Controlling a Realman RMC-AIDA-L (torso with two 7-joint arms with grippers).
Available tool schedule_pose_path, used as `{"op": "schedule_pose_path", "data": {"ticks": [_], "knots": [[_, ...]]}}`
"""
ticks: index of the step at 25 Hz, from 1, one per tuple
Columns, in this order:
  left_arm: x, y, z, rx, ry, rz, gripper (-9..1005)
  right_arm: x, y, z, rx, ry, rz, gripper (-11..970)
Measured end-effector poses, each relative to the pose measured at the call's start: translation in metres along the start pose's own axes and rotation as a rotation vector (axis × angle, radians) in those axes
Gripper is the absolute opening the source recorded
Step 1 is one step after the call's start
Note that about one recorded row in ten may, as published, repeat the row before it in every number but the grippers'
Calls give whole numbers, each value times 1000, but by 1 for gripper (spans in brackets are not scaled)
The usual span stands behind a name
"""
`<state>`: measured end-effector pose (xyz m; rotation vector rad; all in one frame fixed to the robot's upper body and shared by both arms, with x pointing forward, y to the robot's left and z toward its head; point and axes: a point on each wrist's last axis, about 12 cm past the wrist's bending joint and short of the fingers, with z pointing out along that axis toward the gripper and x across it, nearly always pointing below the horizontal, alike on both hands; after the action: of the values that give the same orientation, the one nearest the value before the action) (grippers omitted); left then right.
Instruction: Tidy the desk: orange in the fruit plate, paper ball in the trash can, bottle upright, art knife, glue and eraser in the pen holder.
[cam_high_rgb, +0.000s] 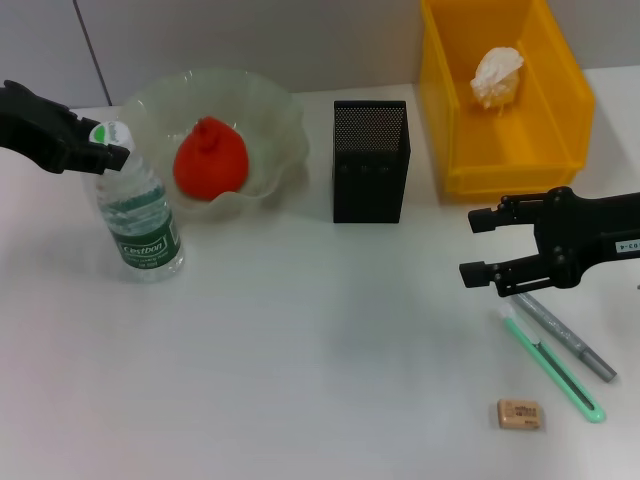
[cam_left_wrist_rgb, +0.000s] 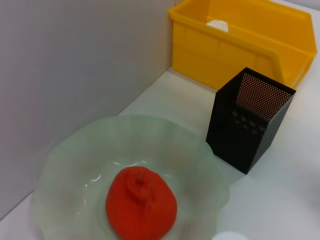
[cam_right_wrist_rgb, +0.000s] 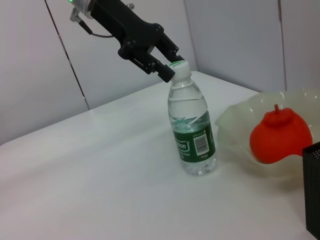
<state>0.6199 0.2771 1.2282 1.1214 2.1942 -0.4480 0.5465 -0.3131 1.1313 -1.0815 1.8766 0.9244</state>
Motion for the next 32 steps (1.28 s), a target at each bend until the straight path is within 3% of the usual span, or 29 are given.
{"op": "schedule_pose_path", "data": {"ticks": [3, 14, 22, 23, 26, 29, 30, 31, 32], "knots": [[0, 0, 0, -2, -3, -1, 432, 0, 0, 0, -1, 0, 0, 820], [-2, 1, -1, -18, -10, 1, 802, 0, 0, 0, -1, 0, 1, 820], [-7, 0, -8, -20, -64, 1, 798, 0, 0, 1, -2, -2, 2, 820], [-15, -4, -20, 20, -191, -15, 798, 0, 0, 1, -3, -5, 1, 820], [-18, -6, -26, 59, -268, -30, 798, -1, 1, 0, -4, -10, 1, 819], [-20, -13, -32, 178, -408, -57, 798, -1, 1, -1, -6, -19, 0, 819], [-18, -19, -30, 265, -460, -70, 798, -1, 1, -1, -6, -23, 0, 819], [-18, -19, -30, 265, -460, -70, 798, -1, 1, -1, -6, -23, 0, 819], [-14, -24, -26, 336, -481, -77, 798, -1, 2, -2, -10, -25, 0, 819]]}}
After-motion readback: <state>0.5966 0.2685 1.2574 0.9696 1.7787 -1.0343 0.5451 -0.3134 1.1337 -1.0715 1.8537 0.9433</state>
